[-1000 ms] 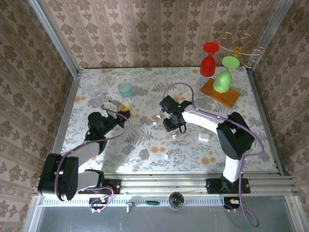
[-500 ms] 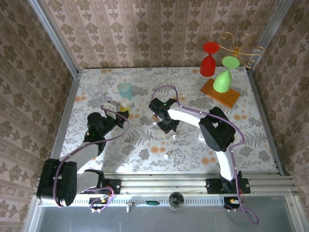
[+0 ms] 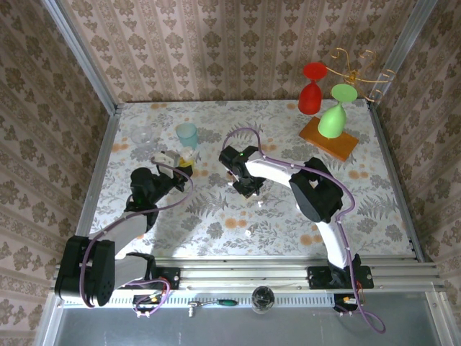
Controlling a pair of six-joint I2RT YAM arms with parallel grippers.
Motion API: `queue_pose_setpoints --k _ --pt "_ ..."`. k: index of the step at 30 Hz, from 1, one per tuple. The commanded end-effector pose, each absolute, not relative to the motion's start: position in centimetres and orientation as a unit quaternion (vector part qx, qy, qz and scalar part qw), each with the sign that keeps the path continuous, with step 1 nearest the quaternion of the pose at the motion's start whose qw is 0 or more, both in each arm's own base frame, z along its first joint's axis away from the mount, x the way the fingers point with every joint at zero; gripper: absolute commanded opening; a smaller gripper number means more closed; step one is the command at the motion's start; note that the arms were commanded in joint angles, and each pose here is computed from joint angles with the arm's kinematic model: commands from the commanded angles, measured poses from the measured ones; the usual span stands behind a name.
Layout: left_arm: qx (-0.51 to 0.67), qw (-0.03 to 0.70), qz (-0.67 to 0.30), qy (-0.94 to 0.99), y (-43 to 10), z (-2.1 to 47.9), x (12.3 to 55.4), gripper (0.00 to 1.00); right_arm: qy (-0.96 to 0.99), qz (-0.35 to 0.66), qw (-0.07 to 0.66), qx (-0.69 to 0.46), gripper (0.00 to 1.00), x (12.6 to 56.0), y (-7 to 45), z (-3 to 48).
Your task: Insert wireless bluetooth earbuds into charging case
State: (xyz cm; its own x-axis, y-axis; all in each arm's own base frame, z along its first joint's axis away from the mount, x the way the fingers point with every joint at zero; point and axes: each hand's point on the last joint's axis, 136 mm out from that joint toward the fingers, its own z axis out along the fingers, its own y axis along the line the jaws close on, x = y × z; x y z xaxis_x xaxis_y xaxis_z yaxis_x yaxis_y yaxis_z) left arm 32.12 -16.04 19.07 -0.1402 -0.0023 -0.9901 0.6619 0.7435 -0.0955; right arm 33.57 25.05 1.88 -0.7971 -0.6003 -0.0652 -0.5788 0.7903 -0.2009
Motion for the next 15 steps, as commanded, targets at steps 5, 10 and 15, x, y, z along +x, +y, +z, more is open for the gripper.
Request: queue_pose_setpoints --k 5,10,15 --pt "0.257 0.613 -0.275 0.695 -16.8 19.2 31.7 0.00 0.943 -0.118 0.041 -0.308 0.26 33.1 23.9 1.1" --pt "0.279 0.610 -0.266 0.693 -17.5 18.8 31.4 0.00 0.947 -0.115 0.054 -0.294 0.20 33.3 23.8 1.7" --pt "0.304 0.606 -0.261 0.687 -18.6 18.5 31.0 0.00 0.957 -0.084 0.107 -0.257 0.20 34.2 23.6 4.1"
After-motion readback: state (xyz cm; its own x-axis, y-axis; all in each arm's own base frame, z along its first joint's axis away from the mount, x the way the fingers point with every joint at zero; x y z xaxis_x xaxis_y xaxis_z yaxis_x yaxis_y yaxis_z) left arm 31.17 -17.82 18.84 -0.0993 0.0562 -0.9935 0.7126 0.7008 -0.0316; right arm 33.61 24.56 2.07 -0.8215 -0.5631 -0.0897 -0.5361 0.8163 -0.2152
